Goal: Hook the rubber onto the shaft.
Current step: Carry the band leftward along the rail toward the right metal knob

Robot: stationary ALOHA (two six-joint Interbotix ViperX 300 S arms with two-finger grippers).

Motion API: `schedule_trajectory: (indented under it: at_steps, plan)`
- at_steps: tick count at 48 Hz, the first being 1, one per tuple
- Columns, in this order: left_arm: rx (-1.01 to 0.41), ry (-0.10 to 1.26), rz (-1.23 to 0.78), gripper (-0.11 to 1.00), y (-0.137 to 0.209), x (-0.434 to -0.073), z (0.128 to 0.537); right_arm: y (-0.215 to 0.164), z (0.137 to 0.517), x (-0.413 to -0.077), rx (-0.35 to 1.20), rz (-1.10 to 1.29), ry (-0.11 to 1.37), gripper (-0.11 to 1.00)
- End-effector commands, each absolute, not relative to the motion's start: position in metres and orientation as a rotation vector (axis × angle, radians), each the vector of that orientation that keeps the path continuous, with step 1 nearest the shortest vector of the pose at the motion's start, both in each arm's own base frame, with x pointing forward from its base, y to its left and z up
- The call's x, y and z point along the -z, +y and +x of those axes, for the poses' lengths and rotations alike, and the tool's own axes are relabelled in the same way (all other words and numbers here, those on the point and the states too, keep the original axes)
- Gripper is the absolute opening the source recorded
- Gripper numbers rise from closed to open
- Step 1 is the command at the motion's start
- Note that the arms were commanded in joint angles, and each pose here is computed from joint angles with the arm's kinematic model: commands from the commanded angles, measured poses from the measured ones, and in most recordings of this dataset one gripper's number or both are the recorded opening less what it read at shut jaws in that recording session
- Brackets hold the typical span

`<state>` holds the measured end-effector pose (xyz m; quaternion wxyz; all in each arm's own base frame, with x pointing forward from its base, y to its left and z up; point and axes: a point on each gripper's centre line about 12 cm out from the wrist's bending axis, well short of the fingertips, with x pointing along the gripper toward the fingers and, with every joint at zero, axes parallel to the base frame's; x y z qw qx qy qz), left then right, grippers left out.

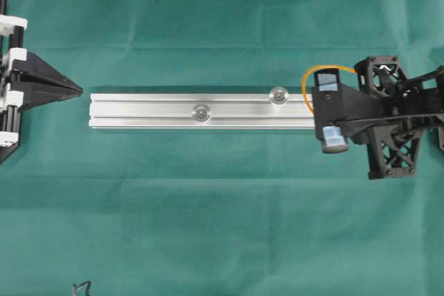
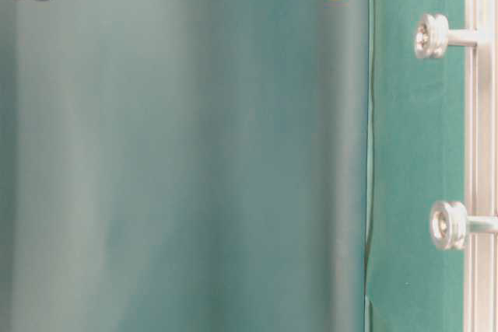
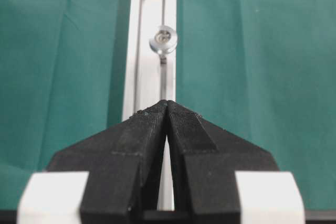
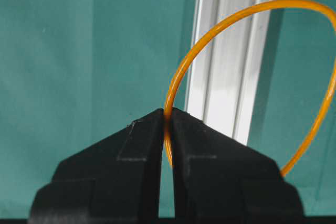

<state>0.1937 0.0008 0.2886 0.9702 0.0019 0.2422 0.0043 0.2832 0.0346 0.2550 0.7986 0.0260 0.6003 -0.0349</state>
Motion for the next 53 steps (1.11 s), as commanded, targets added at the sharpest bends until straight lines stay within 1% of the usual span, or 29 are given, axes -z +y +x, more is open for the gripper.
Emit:
schedule_trajectory:
  at_steps: [1, 29, 38, 53]
  plan:
    - [-0.009, 0.459, 0.005, 0.00, 0.001, -0.301, 0.197, 0.035, 0.293, -0.266, 0.075, 0.045, 1.254, 0.07]
    - [-0.008, 0.458, 0.004, 0.00, 0.001, -0.301, 0.197, 0.035, 0.355, -0.271, 0.093, 0.037, 1.238, 0.07]
    - [-0.009, 0.460, 0.005, 0.00, 0.001, -0.301, 0.197, 0.036, 0.363, -0.272, 0.093, 0.038, 1.233, 0.07]
    - [-0.007, 0.460, 0.006, 0.00, 0.001, -0.301, 0.197, 0.036, 0.363, -0.271, 0.093, 0.037, 1.236, 0.07]
